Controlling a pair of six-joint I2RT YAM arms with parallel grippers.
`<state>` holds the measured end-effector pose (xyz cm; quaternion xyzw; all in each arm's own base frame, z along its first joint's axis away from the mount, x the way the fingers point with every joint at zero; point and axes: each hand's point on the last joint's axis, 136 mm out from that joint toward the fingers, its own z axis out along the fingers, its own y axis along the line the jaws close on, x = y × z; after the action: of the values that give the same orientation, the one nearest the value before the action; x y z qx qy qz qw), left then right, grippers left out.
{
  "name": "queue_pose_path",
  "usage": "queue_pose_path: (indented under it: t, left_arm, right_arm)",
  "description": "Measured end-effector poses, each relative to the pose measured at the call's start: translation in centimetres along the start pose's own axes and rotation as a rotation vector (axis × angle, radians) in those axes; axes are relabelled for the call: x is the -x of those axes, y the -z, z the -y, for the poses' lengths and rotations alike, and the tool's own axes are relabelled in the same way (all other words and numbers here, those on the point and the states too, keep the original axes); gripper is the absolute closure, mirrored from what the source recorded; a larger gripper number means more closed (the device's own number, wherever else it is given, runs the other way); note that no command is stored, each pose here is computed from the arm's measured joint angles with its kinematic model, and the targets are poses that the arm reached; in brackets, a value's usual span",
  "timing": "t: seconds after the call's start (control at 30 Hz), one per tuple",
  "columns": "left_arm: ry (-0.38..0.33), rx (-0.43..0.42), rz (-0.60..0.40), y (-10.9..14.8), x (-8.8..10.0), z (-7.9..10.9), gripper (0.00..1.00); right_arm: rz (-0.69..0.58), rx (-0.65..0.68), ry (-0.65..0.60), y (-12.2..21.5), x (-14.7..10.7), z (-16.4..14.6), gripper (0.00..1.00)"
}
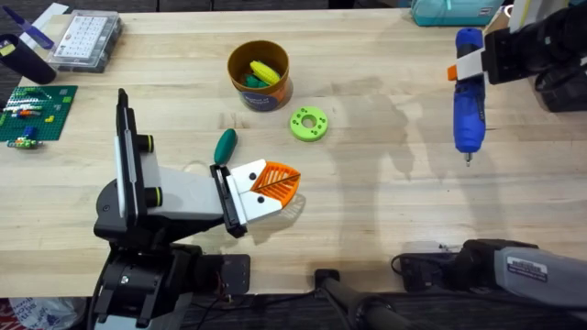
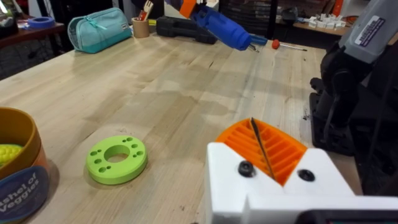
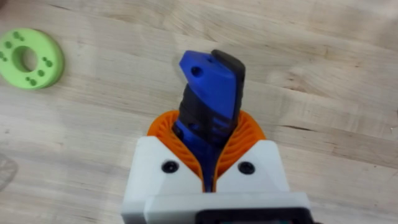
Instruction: Pick up the gripper from the table and insert it into the empty holder that is missing its gripper. Then pick up a screw, insert it into the mounting hole, and use the screwdriver to tighten it. Finally, clean up the table by picking up the vegetable and placing it into the bucket.
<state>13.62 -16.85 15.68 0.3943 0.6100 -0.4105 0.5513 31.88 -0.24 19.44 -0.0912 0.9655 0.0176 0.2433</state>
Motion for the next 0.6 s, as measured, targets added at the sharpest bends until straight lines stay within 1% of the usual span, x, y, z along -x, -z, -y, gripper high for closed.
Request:
queue_pose_path:
  t: [0.1, 0.23, 0.4, 0.5, 0.6]
  left_arm:
    - [0.011, 0.0, -0.005, 0.0, -0.2, 0.0, 0.992]
    - [0.012, 0.003, -0.006, 0.0, -0.2, 0.0, 0.992]
    - [0.012, 0.003, -0.006, 0.0, -0.2, 0.0, 0.992]
    - [0.012, 0.003, -0.006, 0.0, -0.2, 0.0, 0.992]
    - [0.012, 0.003, -0.006, 0.0, -0.2, 0.0, 0.992]
  right_arm:
    - [0.008, 0.013, 0.012, 0.5, -0.1, -0.7, 0.946]
    - [-0.006, 0.004, 0.008, 0.7, -0.6, -0.6, 0.946]
    - [0.002, 0.002, 0.009, 1.8, -1.1, -0.8, 0.946]
    - [-0.019, 0.006, 0.008, 2.2, -1.9, -1.0, 0.946]
    - [0.036, -0.006, 0.02, 3.9, -1.7, -1.1, 0.946]
